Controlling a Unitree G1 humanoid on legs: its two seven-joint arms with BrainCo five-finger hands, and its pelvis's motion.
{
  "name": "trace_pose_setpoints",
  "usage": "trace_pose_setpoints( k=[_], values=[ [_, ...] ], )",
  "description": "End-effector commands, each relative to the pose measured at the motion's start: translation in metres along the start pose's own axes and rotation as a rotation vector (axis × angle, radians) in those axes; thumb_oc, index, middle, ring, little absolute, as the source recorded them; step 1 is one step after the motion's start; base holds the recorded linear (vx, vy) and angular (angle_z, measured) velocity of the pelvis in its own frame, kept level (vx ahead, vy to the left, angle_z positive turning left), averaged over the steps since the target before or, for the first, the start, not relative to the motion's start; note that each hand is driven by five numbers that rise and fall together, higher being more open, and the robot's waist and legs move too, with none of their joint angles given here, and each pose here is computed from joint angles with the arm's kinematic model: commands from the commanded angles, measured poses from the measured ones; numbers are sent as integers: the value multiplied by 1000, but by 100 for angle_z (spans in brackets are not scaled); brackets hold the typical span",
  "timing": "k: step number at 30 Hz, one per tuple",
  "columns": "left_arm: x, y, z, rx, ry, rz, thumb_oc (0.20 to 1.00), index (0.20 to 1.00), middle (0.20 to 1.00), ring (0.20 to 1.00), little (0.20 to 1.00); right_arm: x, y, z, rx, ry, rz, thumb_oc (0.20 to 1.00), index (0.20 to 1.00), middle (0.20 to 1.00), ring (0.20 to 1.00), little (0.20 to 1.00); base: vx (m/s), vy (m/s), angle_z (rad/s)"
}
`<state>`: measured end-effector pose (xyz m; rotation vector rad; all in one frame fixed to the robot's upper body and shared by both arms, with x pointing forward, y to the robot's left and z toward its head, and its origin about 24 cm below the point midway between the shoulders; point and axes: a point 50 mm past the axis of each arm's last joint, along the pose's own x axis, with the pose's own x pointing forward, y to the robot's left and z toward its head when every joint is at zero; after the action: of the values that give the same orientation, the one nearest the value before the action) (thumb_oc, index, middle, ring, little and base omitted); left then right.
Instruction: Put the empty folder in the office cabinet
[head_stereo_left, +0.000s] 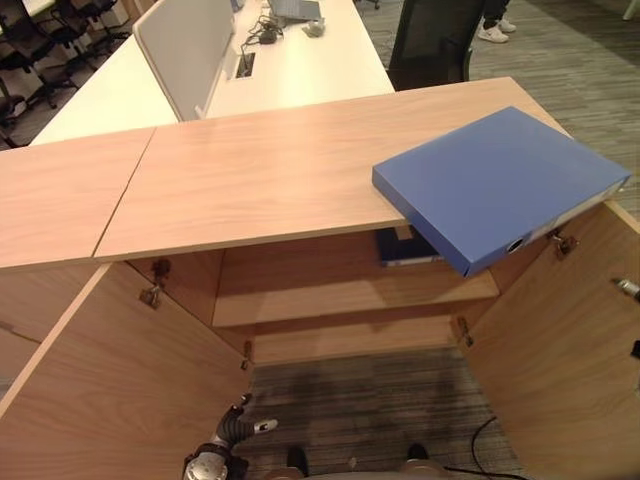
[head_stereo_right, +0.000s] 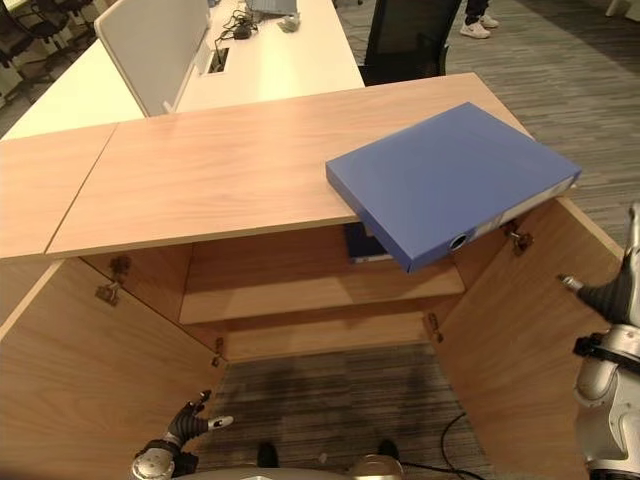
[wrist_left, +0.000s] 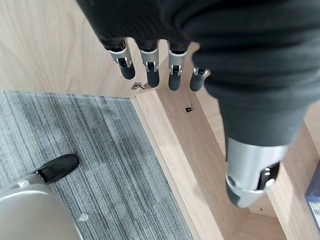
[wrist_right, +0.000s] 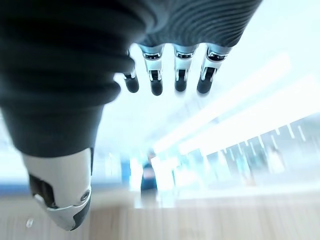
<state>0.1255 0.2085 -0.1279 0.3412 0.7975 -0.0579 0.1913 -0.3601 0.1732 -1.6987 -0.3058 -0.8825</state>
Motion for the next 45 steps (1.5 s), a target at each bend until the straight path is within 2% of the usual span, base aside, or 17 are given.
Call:
trace_pose_setpoints(
  k=[1,4,9,19,23,45],
  values=[
    [6,14,18,76,-91,27,1000,1000,1000,1000,1000,31,-29,1,-172,-114,-177,1000,1000,1000,1000,1000,0,0,0],
    [5,14,18,82,-101,25,1000,1000,1000,1000,1000,44,-37,4,-256,-181,-201,1000,1000,1000,1000,1000,0,0,0],
    [5,14,18,84,-105,28,1000,1000,1000,1000,1000,46,-31,6,-281,-211,-175,1000,1000,1000,1000,1000,0,0,0],
    [8,29,35,75,-172,77,1000,1000,1000,1000,1000,60,-34,21,-234,-255,-224,1000,1000,1000,1000,1000,-74,-12,5],
    [10,44,49,35,-220,147,1000,1000,1000,1000,1000,70,-40,24,-242,-263,-261,1000,1000,1000,1000,1000,-129,-17,9],
    [12,49,52,11,-216,174,1000,1000,1000,1000,1000,61,-43,25,-128,-187,-294,1000,1000,1000,1000,1000,12,-1,1]
  ],
)
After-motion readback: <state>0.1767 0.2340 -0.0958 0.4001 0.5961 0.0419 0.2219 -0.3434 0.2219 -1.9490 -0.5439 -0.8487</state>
